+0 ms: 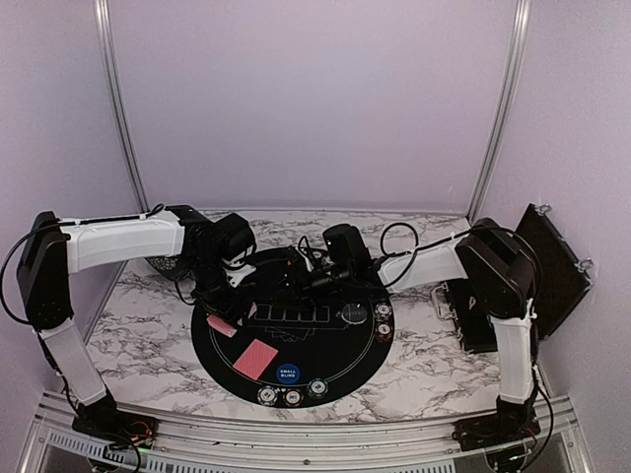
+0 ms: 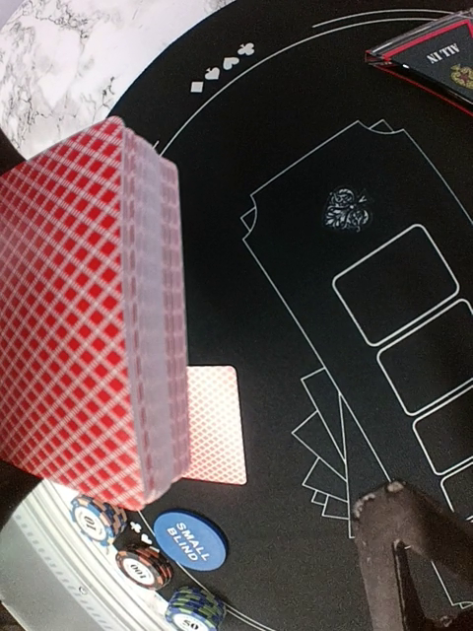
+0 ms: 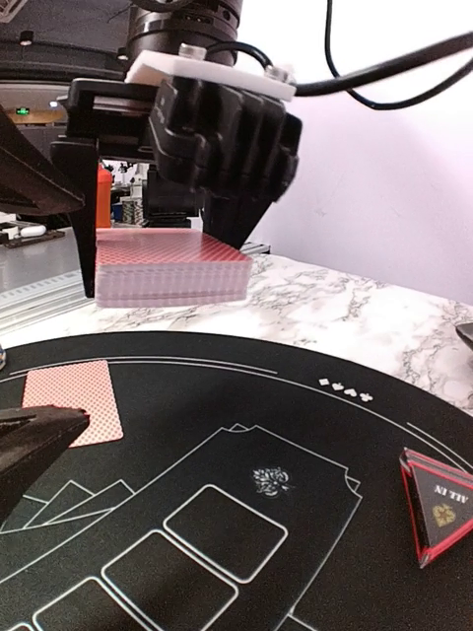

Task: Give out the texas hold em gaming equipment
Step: Distribute the poker card in the small blind area, then distribute the poker card in the big blind area.

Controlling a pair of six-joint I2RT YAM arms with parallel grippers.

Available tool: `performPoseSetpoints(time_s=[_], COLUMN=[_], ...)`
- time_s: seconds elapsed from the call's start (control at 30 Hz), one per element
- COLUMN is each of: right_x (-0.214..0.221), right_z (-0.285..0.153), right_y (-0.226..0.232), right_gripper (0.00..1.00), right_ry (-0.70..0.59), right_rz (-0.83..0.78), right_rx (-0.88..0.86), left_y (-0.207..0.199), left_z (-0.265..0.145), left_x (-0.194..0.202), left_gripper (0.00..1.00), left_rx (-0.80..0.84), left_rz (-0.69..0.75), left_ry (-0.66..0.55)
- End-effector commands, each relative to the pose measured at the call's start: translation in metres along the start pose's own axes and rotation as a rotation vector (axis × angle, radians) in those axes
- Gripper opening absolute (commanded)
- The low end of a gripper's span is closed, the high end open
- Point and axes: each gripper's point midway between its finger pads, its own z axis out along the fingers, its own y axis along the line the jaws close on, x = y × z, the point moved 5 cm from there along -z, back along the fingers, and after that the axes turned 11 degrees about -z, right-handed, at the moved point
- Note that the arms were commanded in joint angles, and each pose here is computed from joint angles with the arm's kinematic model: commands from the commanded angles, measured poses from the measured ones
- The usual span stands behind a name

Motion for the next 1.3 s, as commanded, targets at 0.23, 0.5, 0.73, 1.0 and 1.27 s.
performPoseSetpoints(time_s=[0.23,0.5,0.73,1.0,1.27], right_x=[-0.018,-0.02,-0.022,-0.017,-0.011], right_z=[0.012,0.017,0.025,0.034,0.041], right_y=[0.008,0.011,0.017,0.021,0.011], right_gripper=[0.64,0.64,0.63,0.61,0.56], right_ry=[-0.006,-0.008,0.0,0.023,0.039], right_rz=[-0.004,-0.006,-0.016,-0.029,-0.007], right_rx=[-0.092,-0.109,-0.135,-0.144,-0.131], left_y=[-0.013,-0.016,-0.018,-0.019,-0.019], left_z=[-0.017,-0.019,-0.019,-0.018,-0.021], left_x=[-0.011,-0.014,-0.016,-0.017,-0.018], left_gripper=[0.57,0.57,0.57,0.57,0.57], left_rx=[0.034,0.034,0.033,0.032,0.029], left_rz=[0.036,0.041,0.048,0.052,0.054], left_ry=[-0.045,-0.049,-0.047,-0.046,-0.055])
